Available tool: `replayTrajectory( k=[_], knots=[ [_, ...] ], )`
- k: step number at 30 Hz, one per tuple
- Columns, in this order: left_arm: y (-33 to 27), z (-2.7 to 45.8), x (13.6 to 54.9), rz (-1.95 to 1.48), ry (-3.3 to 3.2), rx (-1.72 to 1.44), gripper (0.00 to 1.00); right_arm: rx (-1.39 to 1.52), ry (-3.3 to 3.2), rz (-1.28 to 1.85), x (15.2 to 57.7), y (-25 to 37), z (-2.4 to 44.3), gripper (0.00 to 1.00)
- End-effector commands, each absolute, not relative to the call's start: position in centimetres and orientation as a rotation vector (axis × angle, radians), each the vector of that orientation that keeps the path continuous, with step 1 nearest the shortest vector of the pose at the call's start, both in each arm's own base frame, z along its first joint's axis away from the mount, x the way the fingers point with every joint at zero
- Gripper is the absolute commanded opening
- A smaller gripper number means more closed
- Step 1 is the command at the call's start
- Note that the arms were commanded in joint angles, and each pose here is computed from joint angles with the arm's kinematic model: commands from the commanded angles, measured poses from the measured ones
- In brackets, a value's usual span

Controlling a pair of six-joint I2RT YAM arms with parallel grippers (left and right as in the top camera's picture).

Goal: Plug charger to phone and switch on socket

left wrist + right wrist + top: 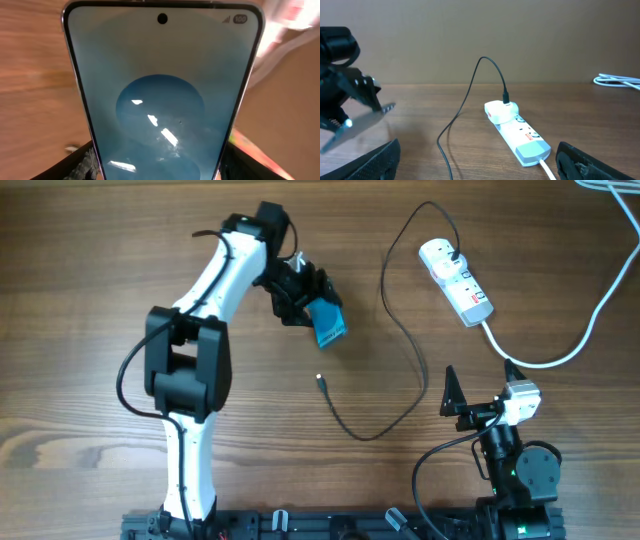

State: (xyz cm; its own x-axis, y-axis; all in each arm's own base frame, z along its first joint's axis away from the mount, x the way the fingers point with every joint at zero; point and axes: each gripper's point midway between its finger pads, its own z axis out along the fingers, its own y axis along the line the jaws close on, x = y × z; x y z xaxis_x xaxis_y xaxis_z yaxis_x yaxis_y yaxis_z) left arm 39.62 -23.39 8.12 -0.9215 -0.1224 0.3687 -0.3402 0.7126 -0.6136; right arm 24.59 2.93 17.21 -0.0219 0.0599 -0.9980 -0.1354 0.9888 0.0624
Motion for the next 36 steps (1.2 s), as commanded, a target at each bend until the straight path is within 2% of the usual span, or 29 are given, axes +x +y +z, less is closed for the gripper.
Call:
replayTrajectory(
  k=[1, 11, 22, 27, 32, 36],
  knots=[
    [-25.0, 15.1, 39.7, 1.473, -2.328, 0.314, 0.7, -0.059, 1.579, 0.142, 24.6, 2.8, 17.3, 1.0],
    [-25.3, 21.6, 39.9, 1.831, -1.933, 0.273, 0.71, -0.059, 1.579, 0.142, 24.6, 2.8, 17.3, 1.0],
    [-23.2, 21.9, 41.0, 1.851, -1.908, 0.357, 0.72, -0.052, 1.569, 0.157, 24.6, 2.9, 17.6, 1.0],
    [-22.1, 21.9, 41.4, 1.85, -1.897, 0.409, 0.72, 0.1, 1.595, 0.701, 23.5, 7.0, 17.9, 1.0],
    [-22.0, 21.9, 41.0, 1.816, -1.868, 0.457, 0.73, 0.744, 1.536, 1.284, 23.5, 6.9, 18.0, 1.0],
    [-22.0, 21.9, 40.8, 1.803, -1.856, 0.475, 0.73, 0.614, 1.477, 1.3, 23.1, 7.5, 20.4, 1.0]
  ],
)
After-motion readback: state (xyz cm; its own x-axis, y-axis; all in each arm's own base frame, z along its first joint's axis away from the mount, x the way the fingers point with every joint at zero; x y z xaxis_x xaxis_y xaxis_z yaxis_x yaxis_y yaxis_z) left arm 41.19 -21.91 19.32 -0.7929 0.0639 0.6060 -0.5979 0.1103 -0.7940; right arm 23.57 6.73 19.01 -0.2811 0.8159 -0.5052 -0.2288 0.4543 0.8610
